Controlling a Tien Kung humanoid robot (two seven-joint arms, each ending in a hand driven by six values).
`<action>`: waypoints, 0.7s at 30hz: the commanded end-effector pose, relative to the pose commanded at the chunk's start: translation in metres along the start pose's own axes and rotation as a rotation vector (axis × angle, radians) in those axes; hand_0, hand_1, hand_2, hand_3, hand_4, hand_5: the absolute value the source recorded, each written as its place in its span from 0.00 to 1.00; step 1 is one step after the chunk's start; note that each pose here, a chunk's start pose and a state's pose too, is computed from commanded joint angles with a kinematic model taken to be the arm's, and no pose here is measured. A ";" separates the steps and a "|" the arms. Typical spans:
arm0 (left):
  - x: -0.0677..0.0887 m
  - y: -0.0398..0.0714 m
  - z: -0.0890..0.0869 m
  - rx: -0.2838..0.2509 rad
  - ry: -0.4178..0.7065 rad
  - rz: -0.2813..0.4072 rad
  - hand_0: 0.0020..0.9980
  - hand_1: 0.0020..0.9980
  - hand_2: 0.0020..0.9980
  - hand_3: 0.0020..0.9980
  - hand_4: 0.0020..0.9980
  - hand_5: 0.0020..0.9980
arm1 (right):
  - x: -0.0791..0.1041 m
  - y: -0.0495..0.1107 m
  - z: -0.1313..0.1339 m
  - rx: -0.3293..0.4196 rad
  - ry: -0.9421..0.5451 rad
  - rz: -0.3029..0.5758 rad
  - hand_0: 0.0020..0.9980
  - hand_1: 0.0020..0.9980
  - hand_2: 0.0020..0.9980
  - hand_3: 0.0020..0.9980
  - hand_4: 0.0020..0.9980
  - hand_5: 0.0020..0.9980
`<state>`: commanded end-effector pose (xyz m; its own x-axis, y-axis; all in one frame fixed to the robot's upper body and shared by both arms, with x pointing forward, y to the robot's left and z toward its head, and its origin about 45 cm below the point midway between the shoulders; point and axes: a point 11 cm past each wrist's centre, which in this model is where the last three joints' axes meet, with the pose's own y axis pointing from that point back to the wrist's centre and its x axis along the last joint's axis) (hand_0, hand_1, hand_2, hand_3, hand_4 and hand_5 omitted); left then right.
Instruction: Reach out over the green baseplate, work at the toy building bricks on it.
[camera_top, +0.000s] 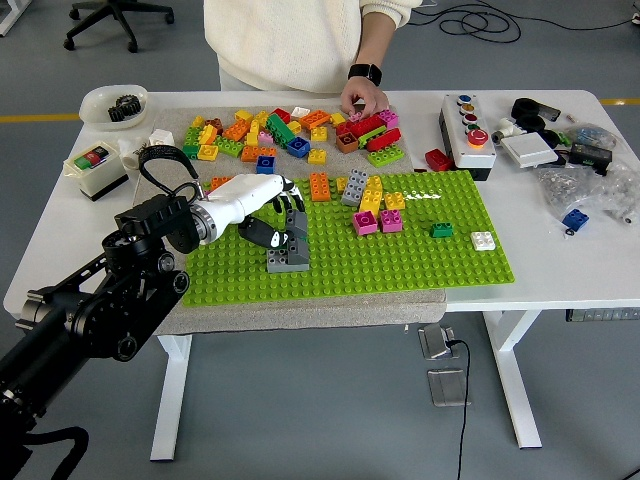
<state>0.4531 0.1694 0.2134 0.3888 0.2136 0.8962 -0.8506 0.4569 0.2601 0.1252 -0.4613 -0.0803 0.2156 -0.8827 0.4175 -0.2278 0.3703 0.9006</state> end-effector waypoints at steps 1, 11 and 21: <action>0.000 0.000 -0.001 0.001 0.001 -0.001 0.63 0.58 0.54 0.54 0.56 0.10 | 0.000 0.000 0.000 0.000 0.001 0.000 0.74 0.64 0.68 0.61 0.82 0.53; -0.003 0.000 -0.002 0.002 0.009 -0.005 0.64 0.59 0.54 0.54 0.57 0.11 | -0.001 0.000 0.000 0.000 0.004 -0.002 0.74 0.64 0.68 0.61 0.82 0.53; 0.000 -0.001 -0.004 0.006 0.015 0.018 0.64 0.59 0.54 0.54 0.57 0.11 | -0.001 0.000 0.000 -0.001 0.007 -0.002 0.74 0.64 0.68 0.61 0.82 0.53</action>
<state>0.4556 0.1727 0.2113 0.3788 0.2349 0.8952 -0.8598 0.4473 0.2464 0.1248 -0.4604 -0.0808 0.2226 -0.8817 0.4161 -0.2266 0.3683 0.9017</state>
